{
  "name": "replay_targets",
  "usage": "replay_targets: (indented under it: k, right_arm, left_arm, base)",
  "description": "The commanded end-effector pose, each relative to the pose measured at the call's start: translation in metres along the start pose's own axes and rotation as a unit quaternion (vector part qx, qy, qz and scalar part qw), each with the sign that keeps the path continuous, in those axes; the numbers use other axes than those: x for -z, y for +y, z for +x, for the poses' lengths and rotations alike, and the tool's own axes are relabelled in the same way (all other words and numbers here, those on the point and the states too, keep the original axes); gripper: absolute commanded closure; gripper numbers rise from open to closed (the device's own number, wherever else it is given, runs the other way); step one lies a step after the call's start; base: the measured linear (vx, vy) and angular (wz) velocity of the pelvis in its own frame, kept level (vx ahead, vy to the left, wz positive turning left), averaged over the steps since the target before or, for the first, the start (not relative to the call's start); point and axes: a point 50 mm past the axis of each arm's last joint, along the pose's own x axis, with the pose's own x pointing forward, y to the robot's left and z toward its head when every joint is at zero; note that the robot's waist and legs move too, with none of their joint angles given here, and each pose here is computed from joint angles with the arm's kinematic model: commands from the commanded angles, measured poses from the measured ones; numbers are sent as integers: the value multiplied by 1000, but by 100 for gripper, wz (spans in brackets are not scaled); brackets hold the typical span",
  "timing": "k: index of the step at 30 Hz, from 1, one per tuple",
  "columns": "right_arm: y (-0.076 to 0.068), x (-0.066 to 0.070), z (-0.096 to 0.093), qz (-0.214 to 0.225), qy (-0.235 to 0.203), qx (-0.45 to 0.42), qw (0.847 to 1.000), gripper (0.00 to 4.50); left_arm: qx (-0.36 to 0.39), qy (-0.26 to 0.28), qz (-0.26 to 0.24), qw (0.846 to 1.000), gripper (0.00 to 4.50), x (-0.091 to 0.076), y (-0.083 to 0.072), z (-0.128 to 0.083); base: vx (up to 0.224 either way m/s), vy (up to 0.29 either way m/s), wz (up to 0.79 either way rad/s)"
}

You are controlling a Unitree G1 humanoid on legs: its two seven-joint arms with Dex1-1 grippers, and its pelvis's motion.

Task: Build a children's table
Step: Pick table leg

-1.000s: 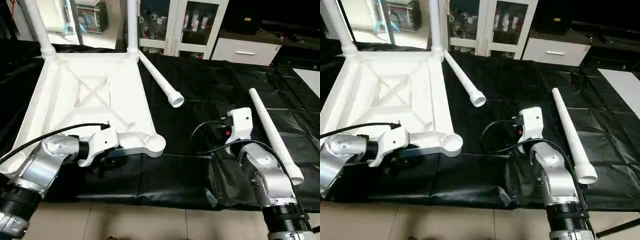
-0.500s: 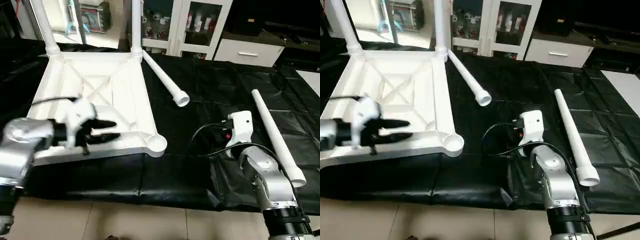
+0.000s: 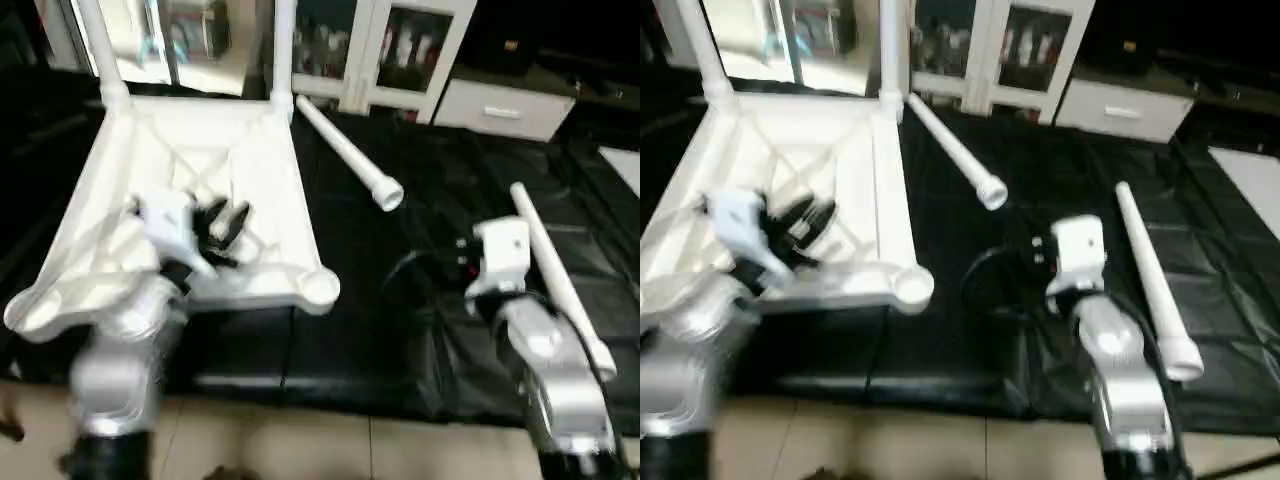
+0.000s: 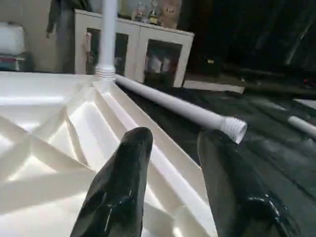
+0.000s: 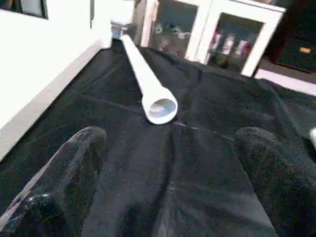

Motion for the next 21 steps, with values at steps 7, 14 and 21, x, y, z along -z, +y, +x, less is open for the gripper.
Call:
replay_targets:
  k: [7, 14, 21]
  right_arm:
    - [-10, -7, -4, 12, -15, 34, 999, 0]
    - [-13, -9, -5, 12, -21, 41, 999, 0]
    - [-13, -8, -4, 9, -19, 39, 999, 0]
  left_arm:
    - [-47, -11, 47, 998, 266, 0, -15, 4]
    - [-33, -11, 73, 997, 266, 0, -24, 8]
    - [-33, -9, 77, 996, 266, 1, -26, 8]
  base:
    - [0, 0, 0]
    - [9, 4, -2]
    - [89, 0, -5]
